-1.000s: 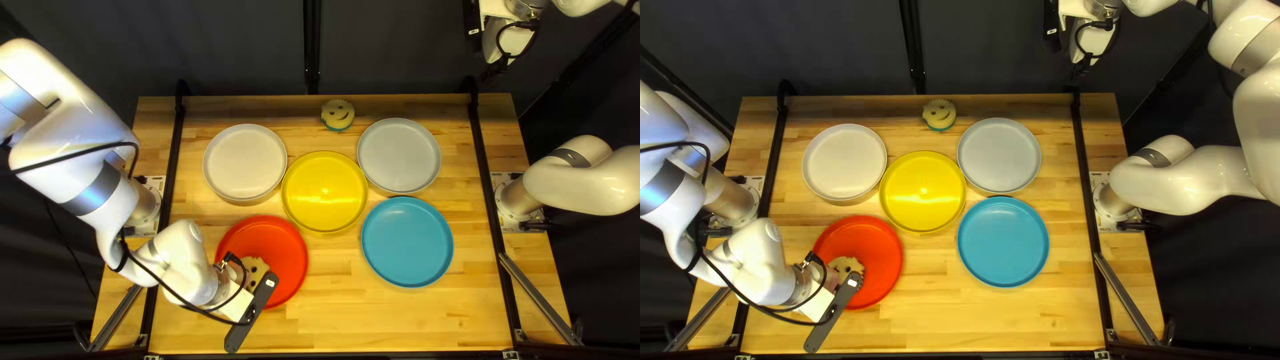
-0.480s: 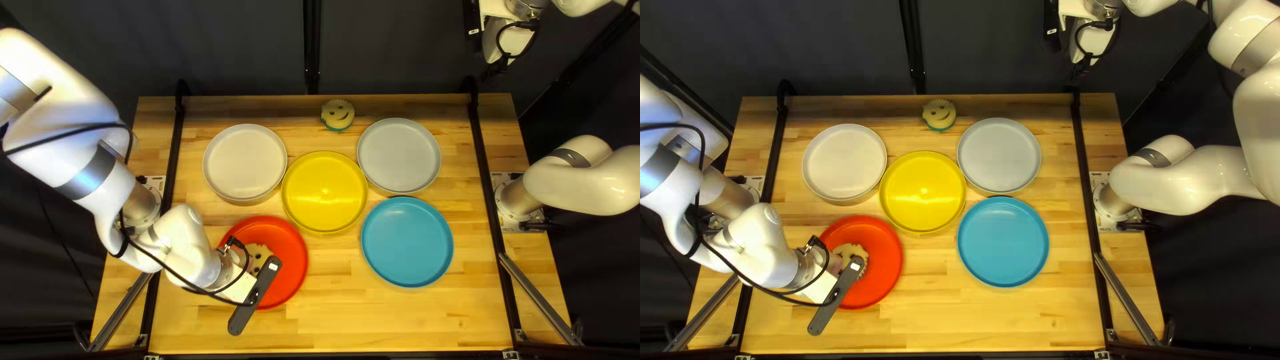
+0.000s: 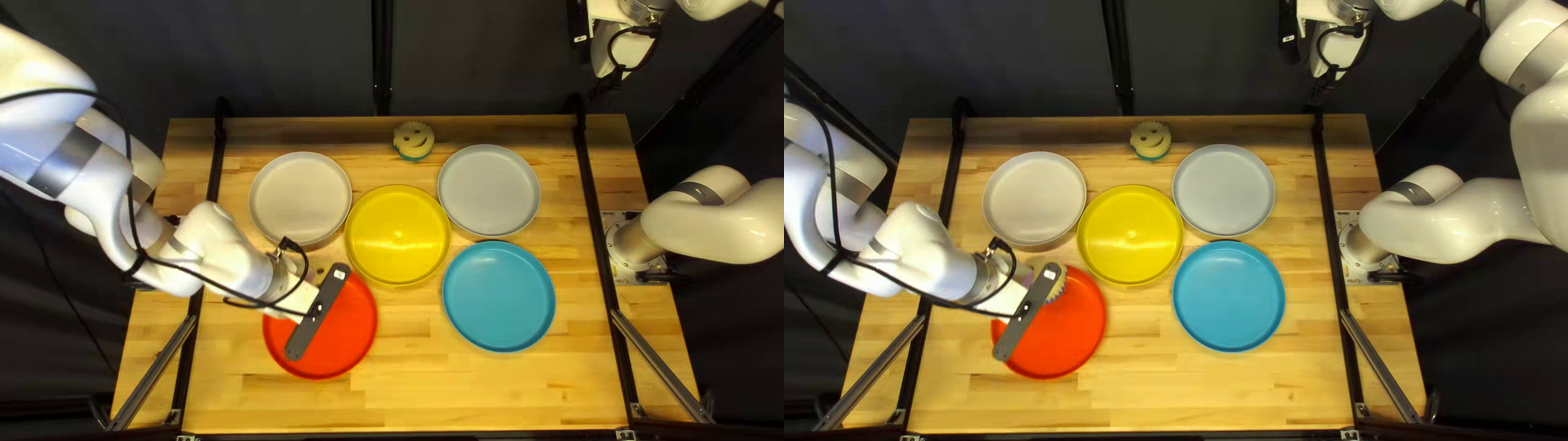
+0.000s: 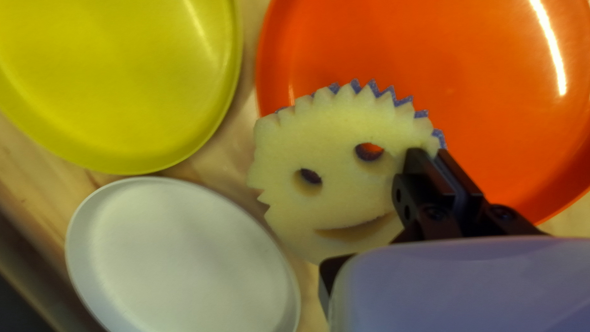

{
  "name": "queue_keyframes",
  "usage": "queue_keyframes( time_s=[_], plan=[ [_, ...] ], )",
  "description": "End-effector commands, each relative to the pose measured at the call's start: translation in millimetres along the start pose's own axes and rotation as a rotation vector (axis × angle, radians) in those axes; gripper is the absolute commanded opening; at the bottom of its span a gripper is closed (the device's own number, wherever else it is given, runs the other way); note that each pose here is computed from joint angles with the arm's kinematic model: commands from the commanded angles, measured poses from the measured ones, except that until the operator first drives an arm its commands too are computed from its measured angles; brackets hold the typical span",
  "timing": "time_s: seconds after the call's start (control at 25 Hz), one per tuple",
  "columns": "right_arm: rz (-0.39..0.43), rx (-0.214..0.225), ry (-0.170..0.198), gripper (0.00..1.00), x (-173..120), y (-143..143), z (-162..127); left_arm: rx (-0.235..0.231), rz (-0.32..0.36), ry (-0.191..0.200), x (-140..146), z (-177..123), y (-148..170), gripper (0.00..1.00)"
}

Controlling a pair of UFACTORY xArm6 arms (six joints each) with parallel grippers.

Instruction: Pick up sponge and scrub the plate

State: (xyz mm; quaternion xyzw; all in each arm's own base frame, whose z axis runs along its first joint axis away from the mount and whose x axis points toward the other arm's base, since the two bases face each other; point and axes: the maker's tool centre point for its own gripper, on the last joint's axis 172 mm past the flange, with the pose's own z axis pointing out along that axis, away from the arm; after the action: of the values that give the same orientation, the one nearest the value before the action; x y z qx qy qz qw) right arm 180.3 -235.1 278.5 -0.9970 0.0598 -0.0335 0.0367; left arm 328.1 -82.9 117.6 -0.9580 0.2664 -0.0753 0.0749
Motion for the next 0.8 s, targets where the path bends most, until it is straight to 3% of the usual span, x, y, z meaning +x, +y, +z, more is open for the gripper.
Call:
queue_keyframes(
  time_s=[0.04,0.48,0.6,0.8],
  plan=[
    [0.0,0.0,0.0,1.0,0.0,0.0,0.0,-0.003,-0.038,-0.02,-18.1,6.1,-12.5,0.0],
    [0.0,0.0,0.0,1.0,0.0,0.0,0.0,-0.002,-0.047,-0.019,-15.9,5.3,-10.7,0.0],
    [0.0,0.0,0.0,1.0,0.0,0.0,0.0,0.003,-0.034,-0.005,-11.3,16.6,-12.3,0.0],
    [0.0,0.0,0.0,1.0,0.0,0.0,0.0,-0.003,-0.02,0.003,-30.2,22.1,-25.5,0.0]
  ],
)
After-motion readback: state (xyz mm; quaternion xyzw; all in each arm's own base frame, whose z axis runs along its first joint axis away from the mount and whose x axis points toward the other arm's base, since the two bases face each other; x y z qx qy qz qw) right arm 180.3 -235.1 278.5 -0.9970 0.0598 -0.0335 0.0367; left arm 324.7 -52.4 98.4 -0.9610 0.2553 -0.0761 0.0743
